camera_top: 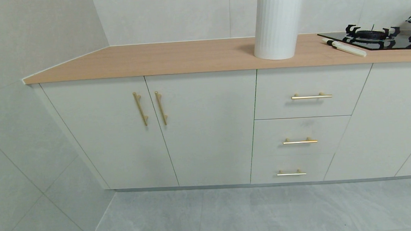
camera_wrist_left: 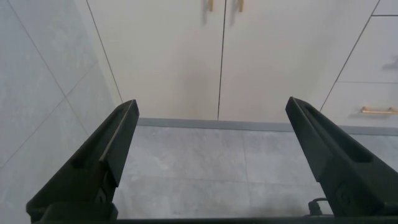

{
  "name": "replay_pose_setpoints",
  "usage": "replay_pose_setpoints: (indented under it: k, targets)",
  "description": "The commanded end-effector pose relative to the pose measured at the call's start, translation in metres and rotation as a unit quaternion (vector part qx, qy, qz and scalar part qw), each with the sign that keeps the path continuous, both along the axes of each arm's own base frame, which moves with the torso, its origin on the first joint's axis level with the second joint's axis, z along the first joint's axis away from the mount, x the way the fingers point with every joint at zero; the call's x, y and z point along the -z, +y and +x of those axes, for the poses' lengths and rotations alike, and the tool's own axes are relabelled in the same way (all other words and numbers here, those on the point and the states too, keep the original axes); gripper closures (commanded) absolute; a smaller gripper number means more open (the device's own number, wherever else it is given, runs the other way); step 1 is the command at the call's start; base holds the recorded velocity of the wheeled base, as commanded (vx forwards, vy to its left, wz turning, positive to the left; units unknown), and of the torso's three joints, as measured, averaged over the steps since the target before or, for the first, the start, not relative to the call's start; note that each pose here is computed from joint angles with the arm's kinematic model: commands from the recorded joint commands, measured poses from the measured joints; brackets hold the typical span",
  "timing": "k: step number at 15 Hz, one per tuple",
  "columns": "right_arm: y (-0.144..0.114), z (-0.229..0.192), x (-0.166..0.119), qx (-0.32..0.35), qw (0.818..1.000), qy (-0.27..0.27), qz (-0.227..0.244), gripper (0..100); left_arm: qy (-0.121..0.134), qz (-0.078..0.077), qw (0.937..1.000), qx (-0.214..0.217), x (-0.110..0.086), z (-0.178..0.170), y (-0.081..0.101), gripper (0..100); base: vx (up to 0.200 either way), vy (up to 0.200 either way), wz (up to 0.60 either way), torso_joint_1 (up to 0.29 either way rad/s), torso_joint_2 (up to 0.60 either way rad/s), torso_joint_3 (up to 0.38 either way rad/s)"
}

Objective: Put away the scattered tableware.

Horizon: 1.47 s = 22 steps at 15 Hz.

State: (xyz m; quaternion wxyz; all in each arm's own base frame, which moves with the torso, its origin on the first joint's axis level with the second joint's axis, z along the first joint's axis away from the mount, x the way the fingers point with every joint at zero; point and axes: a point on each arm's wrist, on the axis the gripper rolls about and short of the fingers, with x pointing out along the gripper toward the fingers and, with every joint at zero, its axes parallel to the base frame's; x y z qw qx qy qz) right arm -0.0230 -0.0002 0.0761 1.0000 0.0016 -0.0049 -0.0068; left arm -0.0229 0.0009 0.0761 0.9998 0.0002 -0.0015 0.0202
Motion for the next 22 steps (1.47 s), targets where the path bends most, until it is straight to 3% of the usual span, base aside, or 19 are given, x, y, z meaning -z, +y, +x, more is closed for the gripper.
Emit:
replay_pose_setpoints:
  k: [1, 17, 22]
  targets:
    - [0.0001, 0.0002, -0.0001, -0.001, 1.000, 0.001, -0.001, 0, 0.001, 0.000, 1.0000, 0.000, 0.0001, 0.0001, 0.0000, 0, 0.200, 0.000, 0.00, 0.002, 0.00, 0.002]
    - [0.0001, 0.0003, 0.0000, -0.001, 1.000, 0.003, 0.000, 0, 0.001, -0.003, 1.0000, 0.000, 0.0001, 0.0001, 0.0000, 0, 0.200, 0.000, 0.00, 0.003, 0.00, 0.002]
    - [0.0001, 0.0002, 0.0000, -0.001, 1.000, 0.002, 0.000, 0, 0.001, -0.003, 1.0000, 0.000, 0.0001, 0.0001, 0.0000, 0, 0.000, 0.000, -0.36, 0.004, 0.00, 0.002]
